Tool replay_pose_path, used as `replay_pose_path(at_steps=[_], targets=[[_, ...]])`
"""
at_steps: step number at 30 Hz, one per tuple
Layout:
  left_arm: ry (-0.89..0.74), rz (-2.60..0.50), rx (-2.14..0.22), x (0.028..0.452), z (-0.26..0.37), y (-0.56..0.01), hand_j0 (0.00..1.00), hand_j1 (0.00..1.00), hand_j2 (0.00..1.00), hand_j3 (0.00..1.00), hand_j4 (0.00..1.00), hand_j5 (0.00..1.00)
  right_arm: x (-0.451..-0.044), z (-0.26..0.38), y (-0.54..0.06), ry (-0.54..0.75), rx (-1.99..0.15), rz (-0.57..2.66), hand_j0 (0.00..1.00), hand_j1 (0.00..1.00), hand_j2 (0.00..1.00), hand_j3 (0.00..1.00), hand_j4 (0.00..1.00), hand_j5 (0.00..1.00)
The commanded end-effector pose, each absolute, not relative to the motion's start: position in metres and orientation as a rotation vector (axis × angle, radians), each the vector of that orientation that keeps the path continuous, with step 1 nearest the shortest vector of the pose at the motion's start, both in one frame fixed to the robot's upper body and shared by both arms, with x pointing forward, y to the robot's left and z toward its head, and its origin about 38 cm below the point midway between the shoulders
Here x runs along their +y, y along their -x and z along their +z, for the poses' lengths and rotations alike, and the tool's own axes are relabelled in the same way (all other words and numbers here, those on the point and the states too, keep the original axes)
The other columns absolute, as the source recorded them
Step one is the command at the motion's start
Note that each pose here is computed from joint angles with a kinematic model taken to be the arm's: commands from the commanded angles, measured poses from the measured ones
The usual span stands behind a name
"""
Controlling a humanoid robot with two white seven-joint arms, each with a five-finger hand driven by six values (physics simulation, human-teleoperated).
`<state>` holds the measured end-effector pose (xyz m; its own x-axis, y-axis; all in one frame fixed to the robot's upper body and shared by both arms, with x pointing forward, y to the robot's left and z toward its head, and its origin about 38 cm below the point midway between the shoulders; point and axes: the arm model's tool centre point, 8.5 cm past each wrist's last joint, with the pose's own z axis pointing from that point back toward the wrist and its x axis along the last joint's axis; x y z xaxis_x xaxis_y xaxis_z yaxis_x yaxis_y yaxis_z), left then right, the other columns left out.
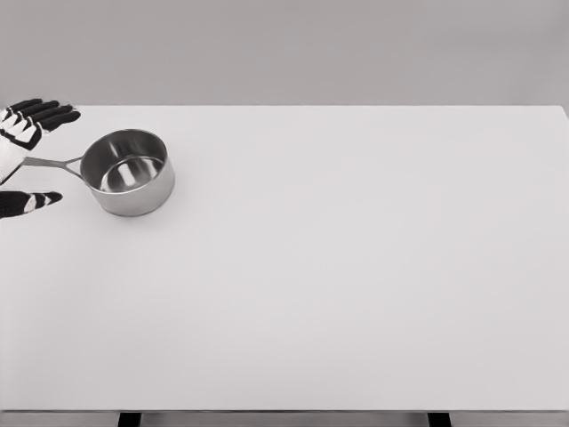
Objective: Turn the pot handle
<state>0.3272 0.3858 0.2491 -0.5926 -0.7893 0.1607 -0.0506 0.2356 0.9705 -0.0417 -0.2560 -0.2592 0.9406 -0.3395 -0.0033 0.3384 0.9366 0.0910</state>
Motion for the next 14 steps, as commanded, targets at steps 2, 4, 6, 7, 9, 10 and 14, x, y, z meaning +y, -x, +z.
replay_pose_path(at_steps=[2,4,6,7,9,10,14], targets=[[-0.63,-1.394,-1.893,0.365,0.227,-0.322,1.0,1.0,1.0,1.0,1.0,1.0,-0.256,-0.259,0.042,-0.091,-0.012,-0.346,1.0,1.0,1.0,1.0,1.0,1.0],[-0.555,-1.423,-1.881,0.35,0.212,-0.321,1.0,1.0,1.0,1.0,1.0,1.0,-0.256,-0.259,0.042,-0.091,-0.012,-0.346,1.0,1.0,1.0,1.0,1.0,1.0],[-0.531,-1.401,-1.873,0.348,0.201,-0.316,1.0,1.0,1.0,1.0,1.0,1.0,-0.256,-0.259,0.042,-0.091,-0.012,-0.346,1.0,1.0,1.0,1.0,1.0,1.0],[-0.512,-1.382,-1.855,0.349,0.192,-0.31,1.0,1.0,1.0,1.0,1.0,1.0,-0.256,-0.259,0.042,-0.091,-0.014,-0.346,1.0,1.0,1.0,1.0,1.0,1.0],[-0.514,-1.384,-1.851,0.35,0.192,-0.309,1.0,1.0,1.0,1.0,1.0,1.0,-0.256,-0.259,0.042,-0.091,-0.012,-0.346,1.0,1.0,1.0,1.0,1.0,1.0],[-0.515,-1.385,-1.85,0.35,0.192,-0.309,1.0,1.0,1.0,1.0,1.0,1.0,-0.256,-0.259,0.042,-0.091,-0.014,-0.346,1.0,1.0,1.0,1.0,1.0,1.0],[-0.514,-1.384,-1.847,0.35,0.19,-0.309,1.0,1.0,1.0,1.0,1.0,1.0,-0.256,-0.259,0.042,-0.091,-0.012,-0.346,1.0,1.0,1.0,1.0,1.0,1.0]])
